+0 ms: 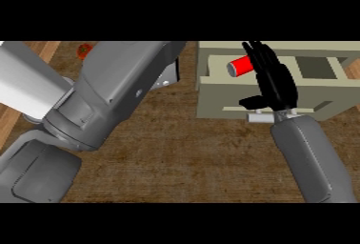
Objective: Pick up the can, place it into the drawer and close the drawer
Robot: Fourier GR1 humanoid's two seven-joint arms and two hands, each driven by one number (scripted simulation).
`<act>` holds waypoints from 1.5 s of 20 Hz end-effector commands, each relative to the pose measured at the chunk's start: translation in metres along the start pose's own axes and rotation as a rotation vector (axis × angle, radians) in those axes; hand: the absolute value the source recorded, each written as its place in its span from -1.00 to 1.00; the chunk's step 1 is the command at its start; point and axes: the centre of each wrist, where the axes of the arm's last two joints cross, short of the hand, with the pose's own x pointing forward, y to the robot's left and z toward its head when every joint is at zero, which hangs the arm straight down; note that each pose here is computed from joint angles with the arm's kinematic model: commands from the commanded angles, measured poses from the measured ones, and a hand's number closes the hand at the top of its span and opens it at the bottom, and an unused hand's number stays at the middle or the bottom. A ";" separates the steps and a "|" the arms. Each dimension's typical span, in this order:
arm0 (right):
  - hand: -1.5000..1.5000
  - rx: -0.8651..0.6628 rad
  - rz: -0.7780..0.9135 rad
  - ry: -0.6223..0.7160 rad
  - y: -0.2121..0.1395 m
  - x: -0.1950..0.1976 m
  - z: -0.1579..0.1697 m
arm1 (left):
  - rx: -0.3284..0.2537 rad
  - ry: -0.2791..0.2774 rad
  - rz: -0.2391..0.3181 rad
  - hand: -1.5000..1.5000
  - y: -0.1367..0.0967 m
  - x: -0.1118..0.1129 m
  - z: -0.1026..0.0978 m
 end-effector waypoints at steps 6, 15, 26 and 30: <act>-1.00 -0.143 0.088 0.064 0.030 -0.003 -0.036 | 0.021 0.012 -0.012 -1.00 0.033 -0.013 -0.006; -1.00 -0.189 0.143 0.073 0.015 -0.001 -0.078 | -0.007 0.033 -0.005 -1.00 0.048 0.014 -0.005; -1.00 -0.242 0.106 0.072 -0.022 0.018 -0.118 | -0.027 0.024 -0.023 -1.00 0.083 -0.006 0.002; -1.00 -0.264 -0.001 0.055 -0.019 0.034 -0.123 | -0.030 0.052 -0.001 -1.00 0.089 -0.014 0.006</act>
